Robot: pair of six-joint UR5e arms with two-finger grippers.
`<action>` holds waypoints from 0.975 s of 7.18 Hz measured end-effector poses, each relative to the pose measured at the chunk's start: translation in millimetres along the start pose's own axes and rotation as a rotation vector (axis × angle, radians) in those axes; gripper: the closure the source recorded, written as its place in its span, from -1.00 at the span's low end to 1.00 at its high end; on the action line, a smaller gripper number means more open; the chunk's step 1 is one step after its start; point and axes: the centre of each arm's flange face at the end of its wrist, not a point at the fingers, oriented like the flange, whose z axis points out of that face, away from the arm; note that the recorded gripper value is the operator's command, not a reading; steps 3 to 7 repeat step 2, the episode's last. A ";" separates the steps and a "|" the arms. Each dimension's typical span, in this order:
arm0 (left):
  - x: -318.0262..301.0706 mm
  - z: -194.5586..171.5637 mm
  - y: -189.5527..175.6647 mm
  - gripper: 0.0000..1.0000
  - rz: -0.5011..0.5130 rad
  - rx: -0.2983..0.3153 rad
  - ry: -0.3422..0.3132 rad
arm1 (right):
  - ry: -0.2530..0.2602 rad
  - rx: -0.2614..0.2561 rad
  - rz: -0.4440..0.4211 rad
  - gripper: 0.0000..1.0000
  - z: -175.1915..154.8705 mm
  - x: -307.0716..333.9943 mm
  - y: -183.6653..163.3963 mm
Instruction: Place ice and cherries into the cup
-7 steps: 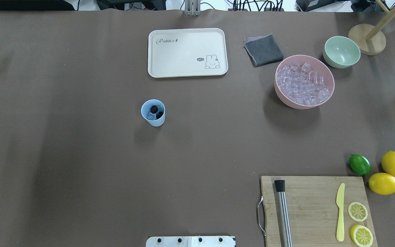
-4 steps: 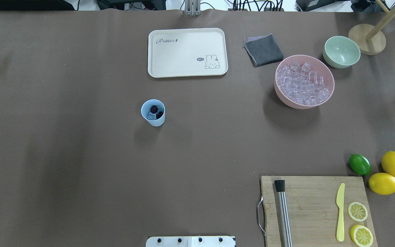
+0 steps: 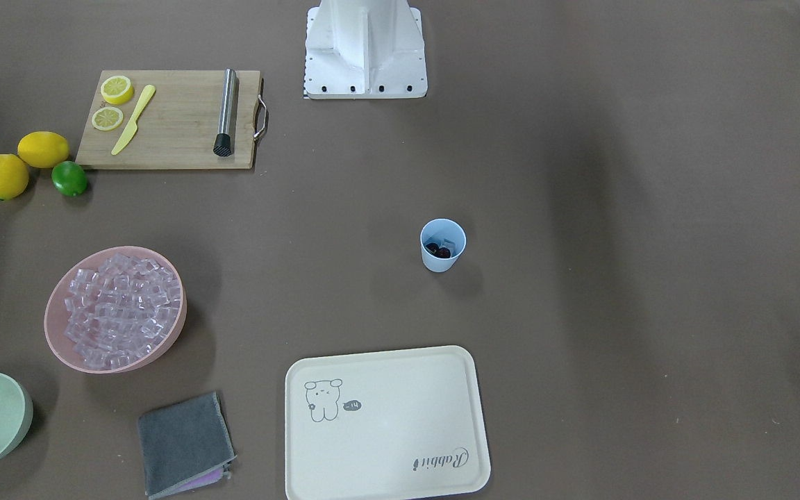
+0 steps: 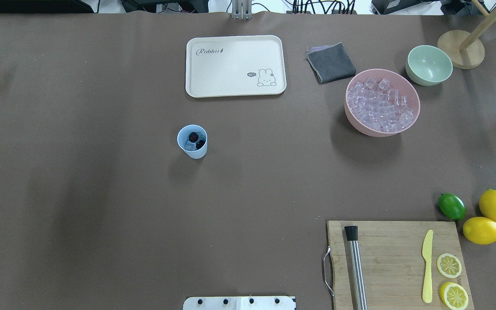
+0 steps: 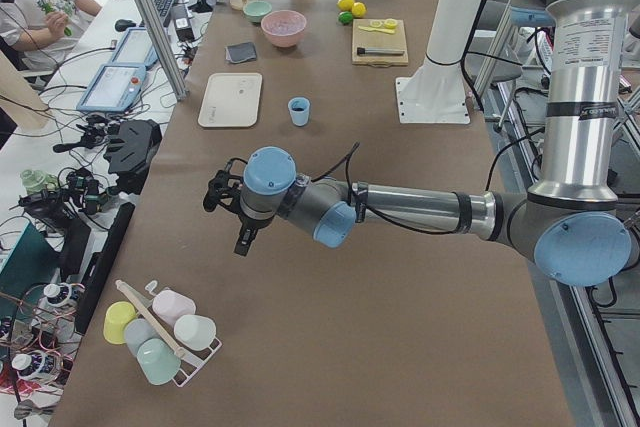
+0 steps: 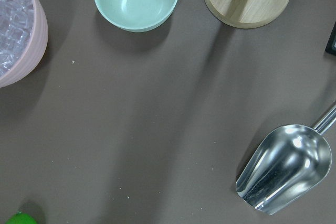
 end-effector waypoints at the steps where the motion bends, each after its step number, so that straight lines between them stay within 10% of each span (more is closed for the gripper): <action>1: -0.8 -4.5 -0.9 -0.94 0.000 -0.040 -0.020 | 0.001 -0.002 0.004 -0.97 0.5 1.7 0.2; 7: 1.4 -15.0 -2.3 -0.94 0.001 -0.068 -0.042 | 0.005 -0.004 0.006 -0.97 0.4 2.9 -0.3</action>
